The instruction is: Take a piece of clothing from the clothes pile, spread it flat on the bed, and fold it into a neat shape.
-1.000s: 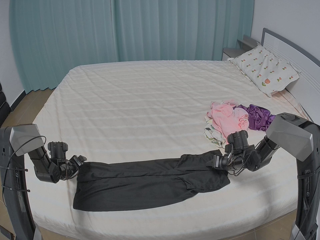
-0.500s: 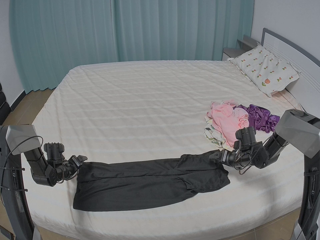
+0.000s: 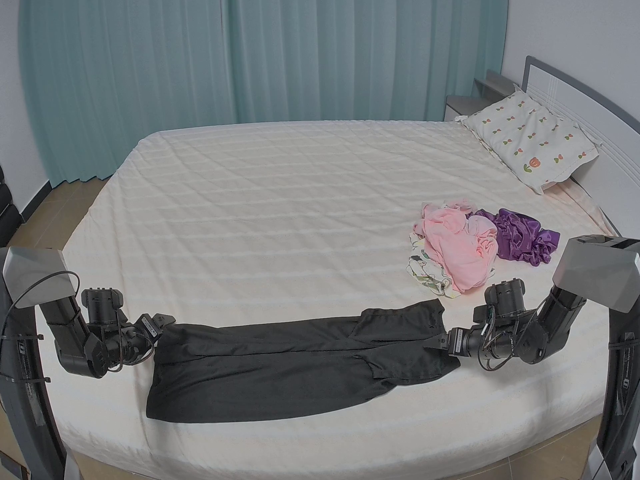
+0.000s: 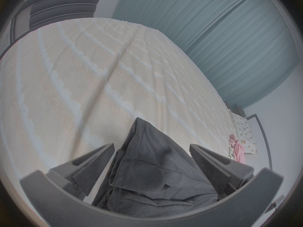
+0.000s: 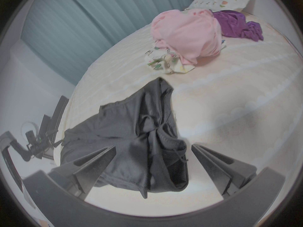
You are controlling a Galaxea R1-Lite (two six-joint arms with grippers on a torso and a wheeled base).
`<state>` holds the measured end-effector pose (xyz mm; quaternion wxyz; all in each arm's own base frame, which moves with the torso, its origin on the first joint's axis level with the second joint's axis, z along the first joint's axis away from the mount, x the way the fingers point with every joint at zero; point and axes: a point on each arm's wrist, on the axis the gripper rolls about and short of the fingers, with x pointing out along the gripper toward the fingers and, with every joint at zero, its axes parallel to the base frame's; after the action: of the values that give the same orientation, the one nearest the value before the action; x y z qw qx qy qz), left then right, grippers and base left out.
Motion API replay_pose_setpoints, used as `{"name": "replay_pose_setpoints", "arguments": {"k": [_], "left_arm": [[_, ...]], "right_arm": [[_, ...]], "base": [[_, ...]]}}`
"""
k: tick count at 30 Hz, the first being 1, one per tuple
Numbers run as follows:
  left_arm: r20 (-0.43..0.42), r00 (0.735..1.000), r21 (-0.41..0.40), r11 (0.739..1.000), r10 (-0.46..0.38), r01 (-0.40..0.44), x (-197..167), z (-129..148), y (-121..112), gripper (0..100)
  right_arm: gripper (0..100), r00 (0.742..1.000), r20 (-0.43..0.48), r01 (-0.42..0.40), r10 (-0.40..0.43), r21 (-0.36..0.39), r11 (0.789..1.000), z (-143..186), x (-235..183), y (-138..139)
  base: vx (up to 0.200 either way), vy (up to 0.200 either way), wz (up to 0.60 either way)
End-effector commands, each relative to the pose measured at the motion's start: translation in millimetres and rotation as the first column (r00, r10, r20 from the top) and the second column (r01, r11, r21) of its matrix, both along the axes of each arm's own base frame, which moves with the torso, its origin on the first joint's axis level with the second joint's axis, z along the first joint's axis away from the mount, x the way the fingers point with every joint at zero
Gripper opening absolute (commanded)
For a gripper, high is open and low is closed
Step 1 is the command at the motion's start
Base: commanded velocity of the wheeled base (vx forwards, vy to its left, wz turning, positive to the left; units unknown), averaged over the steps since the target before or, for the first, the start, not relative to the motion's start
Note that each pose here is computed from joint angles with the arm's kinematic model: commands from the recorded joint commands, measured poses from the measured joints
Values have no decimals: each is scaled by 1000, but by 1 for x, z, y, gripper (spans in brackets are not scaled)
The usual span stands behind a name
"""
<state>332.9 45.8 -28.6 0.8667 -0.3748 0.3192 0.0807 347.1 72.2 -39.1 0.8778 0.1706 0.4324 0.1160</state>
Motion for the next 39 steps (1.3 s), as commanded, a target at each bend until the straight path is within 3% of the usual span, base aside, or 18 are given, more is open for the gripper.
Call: {"name": "replay_pose_setpoints", "arguments": {"k": [1, 4, 5, 22, 23, 28, 33, 39], "left_arm": [[2, 1000, 0, 1000, 1, -1, 0, 0, 0, 100], [-1, 1000, 1, 1000, -1, 1, 0, -1, 0, 100], [0, 1000, 1, 1000, -1, 1, 0, -1, 0, 100], [-5, 1000, 8, 1000, -6, 6, -1, -1, 0, 100], [-5, 1000, 9, 1000, -7, 7, -1, -1, 0, 100], [-4, 1000, 15, 1000, -13, 13, -4, 2, -1, 100], [28, 999, 62, 997, -47, 45, -8, 25, -3, 100], [-111, 981, 127, 977, -157, 170, -18, 17, -16, 100]], "right_arm": [[100, 999, -42, -11, 11, -8, 1000, -12, -4, 2], [100, 999, -44, -21, 20, -11, 1000, -15, -3, 4], [0, 999, -44, -22, 22, -11, 1000, -16, -2, 5], [0, 999, -49, -6, 6, -8, 1000, -14, -7, 1], [100, 999, -48, -5, 5, -7, 1000, -14, -6, 1], [100, 999, -41, -3, 3, -2, 1000, -10, -7, 1], [100, 999, -17, 46, -46, 21, 999, 8, -11, -11], [100, 995, 3, 101, -101, 83, 991, 8, -12, -13]], "base": [[0, 0, 0], [0, 0, 0], [0, 0, 0], [0, 0, 0], [0, 0, 0], [0, 0, 0], [0, 0, 0], [0, 0, 0]]}}
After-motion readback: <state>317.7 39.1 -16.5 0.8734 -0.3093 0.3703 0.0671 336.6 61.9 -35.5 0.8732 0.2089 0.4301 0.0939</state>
